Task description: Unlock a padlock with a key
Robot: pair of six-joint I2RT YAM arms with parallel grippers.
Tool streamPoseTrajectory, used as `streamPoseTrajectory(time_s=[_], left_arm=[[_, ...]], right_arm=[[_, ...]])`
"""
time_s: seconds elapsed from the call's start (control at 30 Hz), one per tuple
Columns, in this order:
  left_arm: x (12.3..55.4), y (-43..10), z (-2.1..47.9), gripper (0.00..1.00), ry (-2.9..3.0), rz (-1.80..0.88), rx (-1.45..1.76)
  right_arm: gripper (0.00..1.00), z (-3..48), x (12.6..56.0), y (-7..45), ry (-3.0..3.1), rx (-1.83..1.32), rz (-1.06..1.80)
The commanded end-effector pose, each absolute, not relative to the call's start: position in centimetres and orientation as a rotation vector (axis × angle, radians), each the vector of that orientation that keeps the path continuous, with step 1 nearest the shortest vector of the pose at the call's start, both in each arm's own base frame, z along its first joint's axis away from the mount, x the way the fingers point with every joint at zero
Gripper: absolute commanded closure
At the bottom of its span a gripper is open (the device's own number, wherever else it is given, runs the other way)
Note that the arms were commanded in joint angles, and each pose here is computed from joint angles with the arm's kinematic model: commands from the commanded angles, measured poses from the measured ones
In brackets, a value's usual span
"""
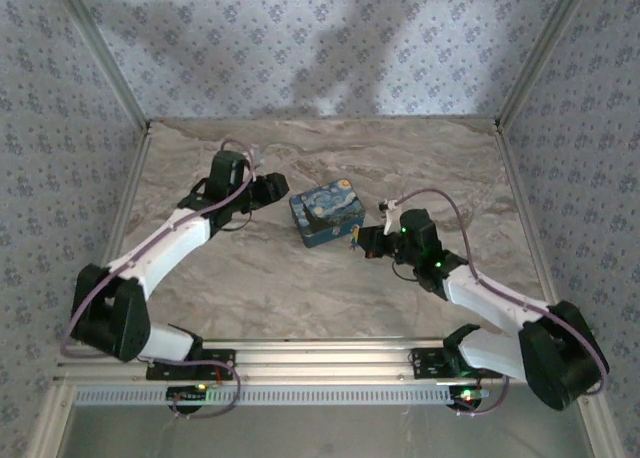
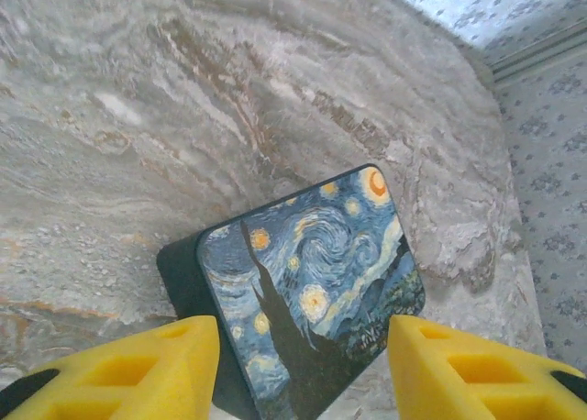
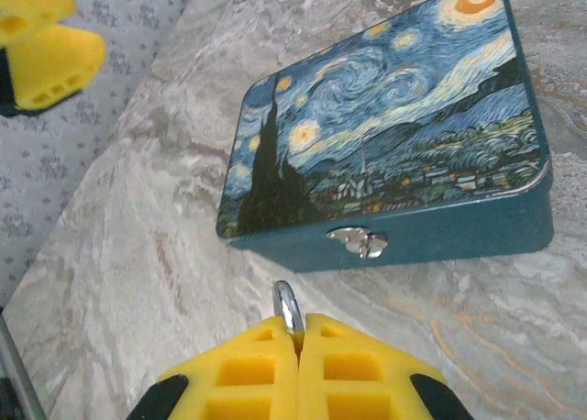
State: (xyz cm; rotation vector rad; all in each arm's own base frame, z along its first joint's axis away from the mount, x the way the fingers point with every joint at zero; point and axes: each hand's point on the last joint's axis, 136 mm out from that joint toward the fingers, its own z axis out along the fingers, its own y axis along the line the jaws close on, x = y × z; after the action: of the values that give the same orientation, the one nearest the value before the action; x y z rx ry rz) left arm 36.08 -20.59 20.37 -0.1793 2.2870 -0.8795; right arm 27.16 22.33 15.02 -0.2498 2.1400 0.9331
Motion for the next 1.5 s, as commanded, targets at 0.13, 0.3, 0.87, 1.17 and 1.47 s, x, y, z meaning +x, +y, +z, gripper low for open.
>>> streamPoseTrajectory(time_s=[0.13,0.3,0.87,1.17,1.47], left_arm=[[33.3,-18.3,25.6,0.46,2.096,-0.832,-0.090],[31.5,-15.9,28.5,0.35,1.963,-0.786,-0.104],[29.7,-12.9,29.8,0.15,1.858,-0.771,-0.184],[29.8,-12.7,29.4,0.14,1.867,-0.764,-0.198],[30.0,-12.7,29.1,0.14,1.876,-0.764,-0.209]], right_arm=[[0.98,14.1,21.4,22.0,2.331,-0.450,0.940],[0.98,13.1,18.3,22.5,2.417,-0.537,0.979],[0.95,8.3,15.1,23.9,2.563,-0.479,1.137],[0.95,5.6,15.0,23.9,2.634,-0.447,1.137],[0.93,3.8,15.3,23.6,2.684,-0.408,1.113]])
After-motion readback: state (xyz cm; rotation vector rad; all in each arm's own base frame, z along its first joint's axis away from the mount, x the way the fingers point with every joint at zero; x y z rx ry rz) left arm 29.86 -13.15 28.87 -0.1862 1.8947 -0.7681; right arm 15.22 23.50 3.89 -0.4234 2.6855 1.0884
